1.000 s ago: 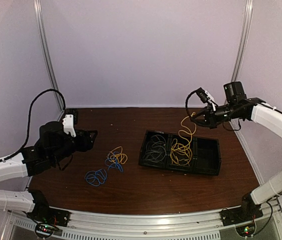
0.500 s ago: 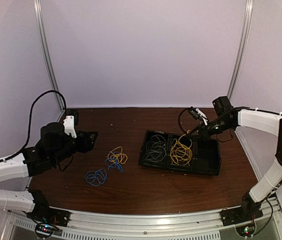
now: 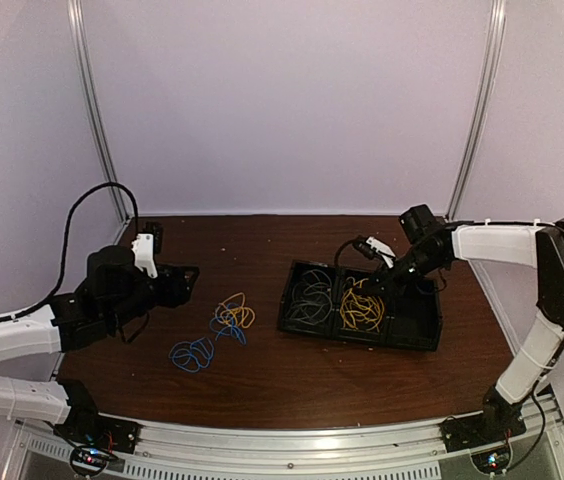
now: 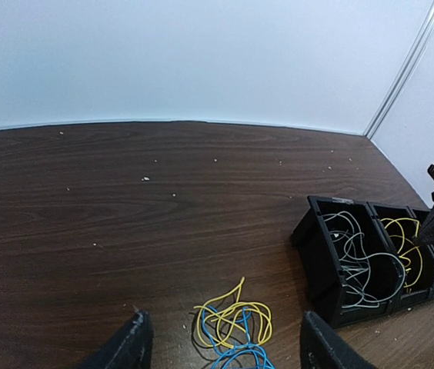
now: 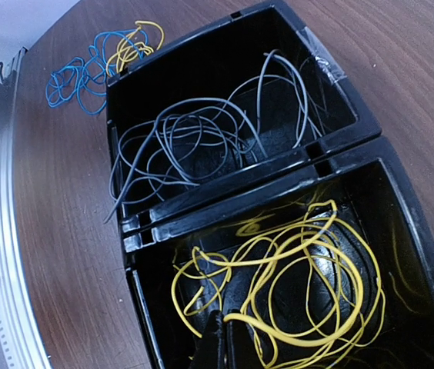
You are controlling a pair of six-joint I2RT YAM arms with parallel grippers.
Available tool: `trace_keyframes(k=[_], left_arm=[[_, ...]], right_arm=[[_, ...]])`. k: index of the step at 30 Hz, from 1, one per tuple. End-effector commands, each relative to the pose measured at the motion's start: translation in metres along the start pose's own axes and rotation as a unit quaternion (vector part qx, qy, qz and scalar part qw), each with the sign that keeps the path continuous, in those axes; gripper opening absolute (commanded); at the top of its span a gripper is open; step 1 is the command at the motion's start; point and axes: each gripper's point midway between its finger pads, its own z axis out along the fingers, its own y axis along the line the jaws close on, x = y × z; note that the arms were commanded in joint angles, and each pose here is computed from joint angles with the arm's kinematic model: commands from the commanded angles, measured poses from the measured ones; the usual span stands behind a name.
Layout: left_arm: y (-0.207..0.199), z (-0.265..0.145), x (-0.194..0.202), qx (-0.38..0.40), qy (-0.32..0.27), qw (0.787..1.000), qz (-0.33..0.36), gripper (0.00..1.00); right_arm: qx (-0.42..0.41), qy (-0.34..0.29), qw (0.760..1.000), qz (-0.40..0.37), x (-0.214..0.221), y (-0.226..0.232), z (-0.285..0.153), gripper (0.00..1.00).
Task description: Untangle the cables
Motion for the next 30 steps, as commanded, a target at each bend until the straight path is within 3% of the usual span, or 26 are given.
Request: trace_keyframes(k=[1, 9, 22, 30], left_arm=[[-0.006, 0.001, -0.009, 0.015, -0.020, 1.000, -0.013, 0.66], [-0.005, -0.001, -0.009, 0.015, -0.022, 1.000, -0.013, 0.67], [-0.007, -0.001, -0.011, 0.020, -0.024, 0.999, -0.008, 0.66], [-0.004, -0.002, -0.006, 0.017, -0.021, 1.000, -0.009, 0.66]], right_arm=[[0.041, 0.022, 0.999, -0.004, -0.001, -0.013, 0.010, 0.00], [0.058, 0.041, 0.997, -0.010, -0.001, -0.011, 0.003, 0.01], [0.105, 0.071, 0.992, -0.018, 0.001, 0.001, -0.038, 0.28], [0.133, 0.039, 0.990, -0.036, -0.030, 0.017, -0.078, 0.39]])
